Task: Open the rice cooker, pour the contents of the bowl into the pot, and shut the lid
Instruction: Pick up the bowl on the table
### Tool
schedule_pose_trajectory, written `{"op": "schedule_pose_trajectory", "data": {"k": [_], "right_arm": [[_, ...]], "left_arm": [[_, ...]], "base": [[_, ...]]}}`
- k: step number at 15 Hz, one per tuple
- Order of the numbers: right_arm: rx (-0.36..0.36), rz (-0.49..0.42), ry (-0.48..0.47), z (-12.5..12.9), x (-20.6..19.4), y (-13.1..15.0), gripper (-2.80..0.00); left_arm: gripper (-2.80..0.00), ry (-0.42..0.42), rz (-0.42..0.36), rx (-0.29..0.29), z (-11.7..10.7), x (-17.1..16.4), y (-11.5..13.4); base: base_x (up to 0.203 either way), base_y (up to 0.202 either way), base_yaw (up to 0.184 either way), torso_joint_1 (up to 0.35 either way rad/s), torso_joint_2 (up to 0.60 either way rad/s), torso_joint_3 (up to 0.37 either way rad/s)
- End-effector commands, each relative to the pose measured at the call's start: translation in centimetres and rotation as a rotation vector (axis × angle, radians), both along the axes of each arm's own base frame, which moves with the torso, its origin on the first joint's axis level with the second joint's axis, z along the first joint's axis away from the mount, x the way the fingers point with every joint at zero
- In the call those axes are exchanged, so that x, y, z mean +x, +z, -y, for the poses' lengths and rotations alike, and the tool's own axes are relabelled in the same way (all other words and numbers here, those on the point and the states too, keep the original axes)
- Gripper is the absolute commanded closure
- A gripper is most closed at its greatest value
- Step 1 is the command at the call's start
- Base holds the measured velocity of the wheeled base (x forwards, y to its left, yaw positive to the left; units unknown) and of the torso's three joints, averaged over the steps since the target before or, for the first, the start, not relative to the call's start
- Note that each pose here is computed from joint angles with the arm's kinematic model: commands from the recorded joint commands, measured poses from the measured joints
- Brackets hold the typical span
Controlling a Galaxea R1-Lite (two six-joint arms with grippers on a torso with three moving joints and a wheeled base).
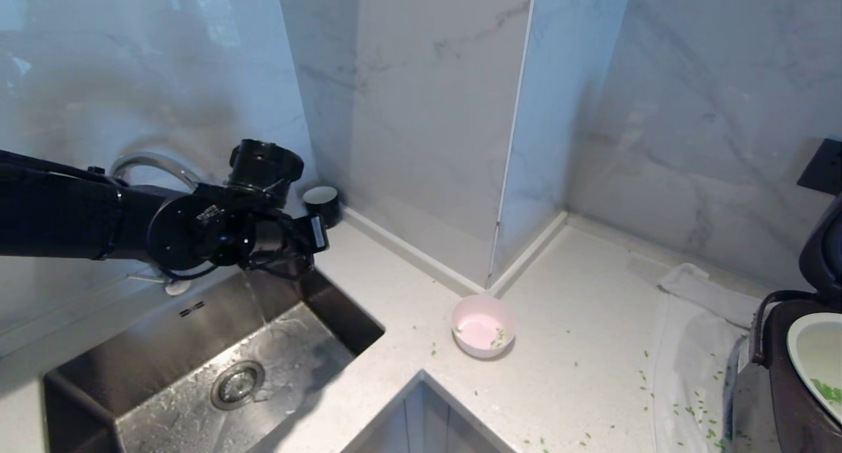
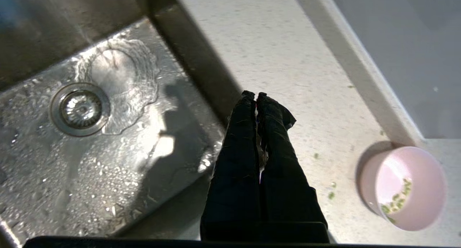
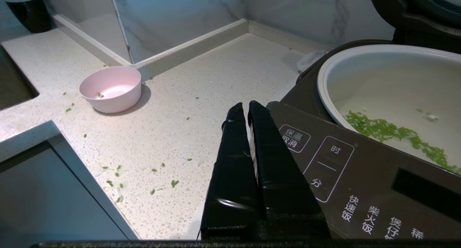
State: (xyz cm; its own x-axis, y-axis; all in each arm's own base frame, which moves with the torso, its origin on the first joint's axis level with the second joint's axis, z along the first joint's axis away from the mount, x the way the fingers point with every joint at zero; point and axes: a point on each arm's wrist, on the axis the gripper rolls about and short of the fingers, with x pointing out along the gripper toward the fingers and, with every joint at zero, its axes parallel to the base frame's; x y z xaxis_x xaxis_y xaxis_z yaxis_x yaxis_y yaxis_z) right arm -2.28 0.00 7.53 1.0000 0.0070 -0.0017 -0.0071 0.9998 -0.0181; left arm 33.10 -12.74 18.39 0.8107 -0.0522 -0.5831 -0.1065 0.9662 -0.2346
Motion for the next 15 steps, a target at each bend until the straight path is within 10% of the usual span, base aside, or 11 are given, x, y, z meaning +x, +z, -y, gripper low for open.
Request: {"op": "schedule_pose_trajectory", "data": {"k": [1, 15], "right_arm": [[0.000, -0.001, 0.001, 0.0, 0.0, 0.0, 0.00], [0.000, -0.001, 0.001, 0.0, 0.0, 0.0, 0.00]], "left_arm": [[0.00, -0.053, 0.011, -0.005, 2.4, 0.3, 0.0], [0.00, -0.201, -0.065, -0.017, 12.3, 1.9, -3.9]], "base": [[0.000, 0.000, 0.000, 0.000, 0.00, 0.000], [0.000, 0.000, 0.000, 0.000, 0.00, 0.000]]}}
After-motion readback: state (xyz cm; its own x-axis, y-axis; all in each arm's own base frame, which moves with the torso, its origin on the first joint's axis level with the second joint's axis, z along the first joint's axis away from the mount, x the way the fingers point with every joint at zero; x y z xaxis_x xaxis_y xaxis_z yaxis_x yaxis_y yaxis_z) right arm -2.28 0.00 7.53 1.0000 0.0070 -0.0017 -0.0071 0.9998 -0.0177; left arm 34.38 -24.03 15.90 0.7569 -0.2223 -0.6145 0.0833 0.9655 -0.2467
